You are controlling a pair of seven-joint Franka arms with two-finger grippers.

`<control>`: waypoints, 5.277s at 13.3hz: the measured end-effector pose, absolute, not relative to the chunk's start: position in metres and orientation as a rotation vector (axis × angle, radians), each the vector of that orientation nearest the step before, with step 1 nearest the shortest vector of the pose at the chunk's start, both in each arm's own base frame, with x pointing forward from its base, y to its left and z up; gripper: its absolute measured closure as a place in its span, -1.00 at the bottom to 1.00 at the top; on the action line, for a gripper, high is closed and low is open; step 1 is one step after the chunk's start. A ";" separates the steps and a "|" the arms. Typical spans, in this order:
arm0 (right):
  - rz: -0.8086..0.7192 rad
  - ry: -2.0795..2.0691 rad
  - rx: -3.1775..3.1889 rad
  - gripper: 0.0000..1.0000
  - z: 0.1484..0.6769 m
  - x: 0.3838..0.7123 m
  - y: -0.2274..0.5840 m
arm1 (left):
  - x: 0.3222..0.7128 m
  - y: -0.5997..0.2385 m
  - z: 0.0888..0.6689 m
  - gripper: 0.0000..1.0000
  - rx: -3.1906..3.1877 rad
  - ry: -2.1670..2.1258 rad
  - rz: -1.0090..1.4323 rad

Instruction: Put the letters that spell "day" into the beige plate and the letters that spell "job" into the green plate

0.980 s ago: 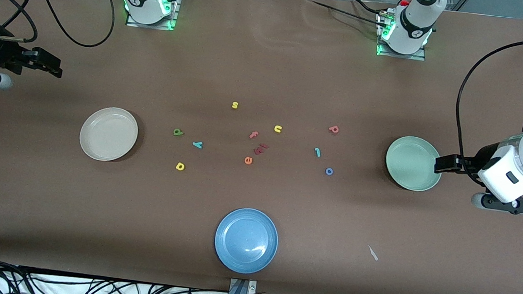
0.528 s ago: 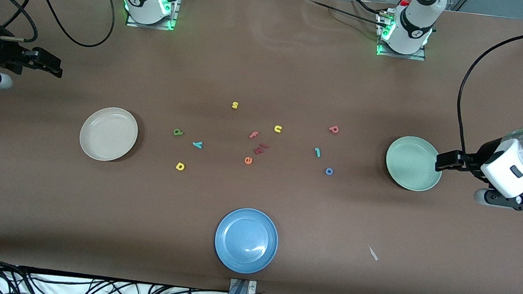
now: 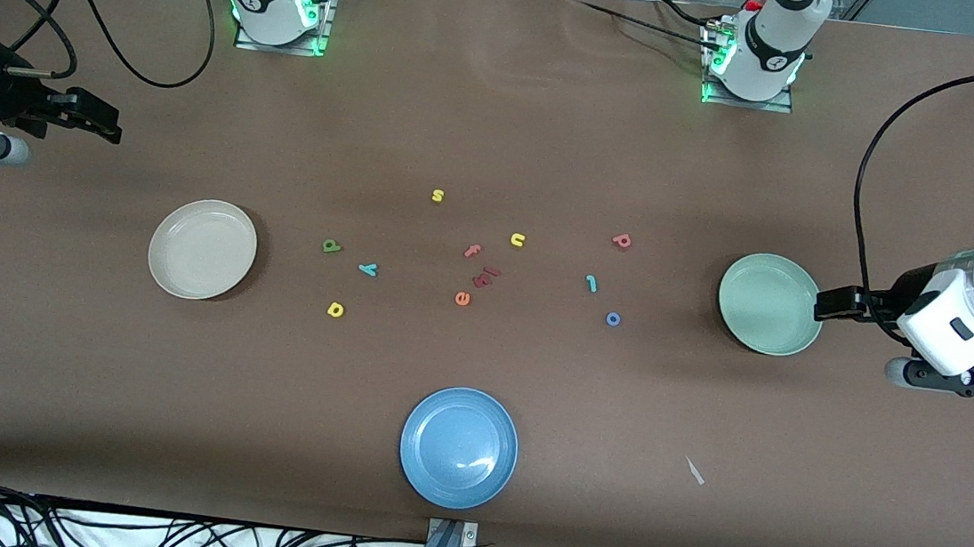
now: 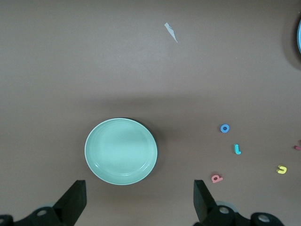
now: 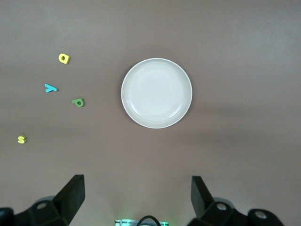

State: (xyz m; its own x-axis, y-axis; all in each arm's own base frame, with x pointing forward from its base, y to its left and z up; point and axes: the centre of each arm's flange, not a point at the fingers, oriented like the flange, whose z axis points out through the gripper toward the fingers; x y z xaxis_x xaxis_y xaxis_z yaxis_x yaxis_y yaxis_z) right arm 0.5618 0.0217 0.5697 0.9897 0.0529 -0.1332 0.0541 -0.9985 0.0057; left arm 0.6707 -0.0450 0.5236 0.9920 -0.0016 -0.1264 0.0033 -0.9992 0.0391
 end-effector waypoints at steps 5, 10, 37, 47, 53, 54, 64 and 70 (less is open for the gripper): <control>-0.215 0.214 3.118 -1.00 0.568 0.558 0.068 | 0.671 -0.048 0.524 -1.00 3.096 -0.005 -0.197; -0.253 0.326 3.102 -1.00 0.560 0.553 0.108 | 0.671 -0.048 0.524 -1.00 3.096 -0.005 -0.197; -0.160 -0.032 3.134 -1.00 0.356 0.585 0.233 | 0.668 -0.071 0.516 -1.00 3.096 -0.015 -0.225; -0.137 -0.067 3.146 -1.00 0.263 0.630 0.245 | 0.654 -0.237 0.401 -1.00 3.049 0.332 -0.359; -0.167 -0.072 3.140 -1.00 0.212 0.655 0.254 | 0.624 -0.286 0.260 -0.93 3.051 0.566 -0.383; -0.173 -0.072 3.139 -1.00 0.206 0.657 0.255 | 0.618 -0.292 0.239 -0.76 3.033 0.580 -0.425; -0.211 -0.073 3.128 -0.54 0.180 0.657 0.255 | 0.573 -0.313 0.166 -0.12 3.006 0.570 -0.466; -0.214 -0.076 3.128 0.19 0.178 0.658 0.255 | 0.567 -0.312 0.167 0.74 3.019 0.561 -0.530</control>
